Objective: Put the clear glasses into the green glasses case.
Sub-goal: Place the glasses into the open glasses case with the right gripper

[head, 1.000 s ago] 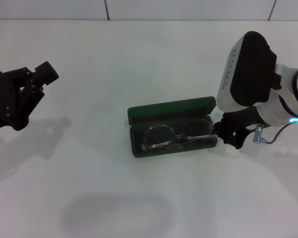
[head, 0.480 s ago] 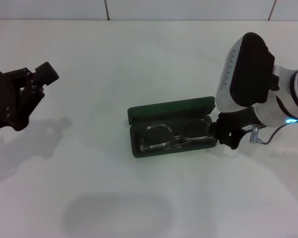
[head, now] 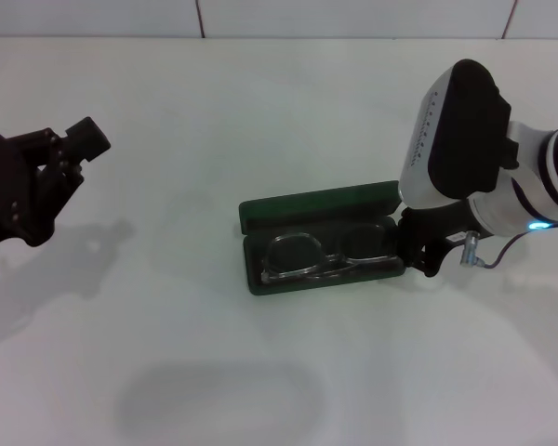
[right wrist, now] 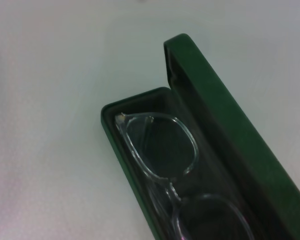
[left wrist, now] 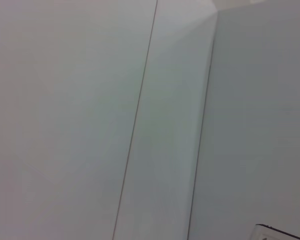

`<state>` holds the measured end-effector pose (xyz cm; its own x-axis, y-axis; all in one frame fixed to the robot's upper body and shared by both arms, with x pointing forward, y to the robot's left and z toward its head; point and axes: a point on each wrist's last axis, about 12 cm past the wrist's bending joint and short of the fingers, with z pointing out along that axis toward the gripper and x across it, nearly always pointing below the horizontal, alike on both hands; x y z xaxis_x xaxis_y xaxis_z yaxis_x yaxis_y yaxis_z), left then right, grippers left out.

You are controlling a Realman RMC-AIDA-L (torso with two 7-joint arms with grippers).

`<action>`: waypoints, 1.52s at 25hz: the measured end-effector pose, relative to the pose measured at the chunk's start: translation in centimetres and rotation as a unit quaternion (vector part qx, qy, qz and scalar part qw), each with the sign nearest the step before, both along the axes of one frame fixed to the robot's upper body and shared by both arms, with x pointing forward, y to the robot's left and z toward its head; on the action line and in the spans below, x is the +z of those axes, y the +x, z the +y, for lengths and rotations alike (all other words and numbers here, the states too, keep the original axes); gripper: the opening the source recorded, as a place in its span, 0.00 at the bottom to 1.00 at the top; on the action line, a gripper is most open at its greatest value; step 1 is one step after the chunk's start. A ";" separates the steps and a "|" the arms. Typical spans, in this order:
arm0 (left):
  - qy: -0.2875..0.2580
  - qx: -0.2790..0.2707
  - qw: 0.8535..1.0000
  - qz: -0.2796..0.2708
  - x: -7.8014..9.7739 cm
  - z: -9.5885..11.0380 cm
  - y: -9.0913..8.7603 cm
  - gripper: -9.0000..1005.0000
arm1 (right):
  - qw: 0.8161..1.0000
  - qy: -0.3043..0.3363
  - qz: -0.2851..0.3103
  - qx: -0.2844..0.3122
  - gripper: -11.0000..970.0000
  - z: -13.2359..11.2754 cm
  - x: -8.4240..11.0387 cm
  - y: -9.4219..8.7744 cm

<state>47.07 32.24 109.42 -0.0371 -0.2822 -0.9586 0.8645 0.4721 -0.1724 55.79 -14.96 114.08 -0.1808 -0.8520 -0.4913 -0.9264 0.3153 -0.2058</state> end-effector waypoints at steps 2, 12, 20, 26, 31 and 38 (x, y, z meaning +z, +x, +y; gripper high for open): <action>0.000 0.000 1.000 0.000 0.0 0.0 0.0 0.05 | 1.000 0.002 0.000 0.001 0.06 0.0 0.0 0.0; -0.001 0.002 1.000 0.002 -0.2 0.0 -0.2 0.05 | 1.000 0.004 0.005 0.002 0.05 -0.1 -0.3 -0.2; -0.001 0.004 1.000 0.001 -0.2 0.0 -0.4 0.05 | 1.000 0.007 0.011 0.010 0.05 -0.2 0.6 -1.4; -0.002 0.003 1.000 0.001 -0.3 -0.1 -0.4 0.05 | 1.000 0.001 0.024 0.008 0.05 -0.4 0.3 -1.7; -0.003 0.003 1.000 0.001 -0.3 -0.2 -0.4 0.05 | 1.000 0.000 0.024 0.003 0.06 -0.5 -0.2 -1.3; -0.004 0.003 1.000 0.002 -0.4 -0.2 -0.5 0.05 | 1.000 0.003 0.014 -0.001 0.06 -0.5 -0.3 -0.9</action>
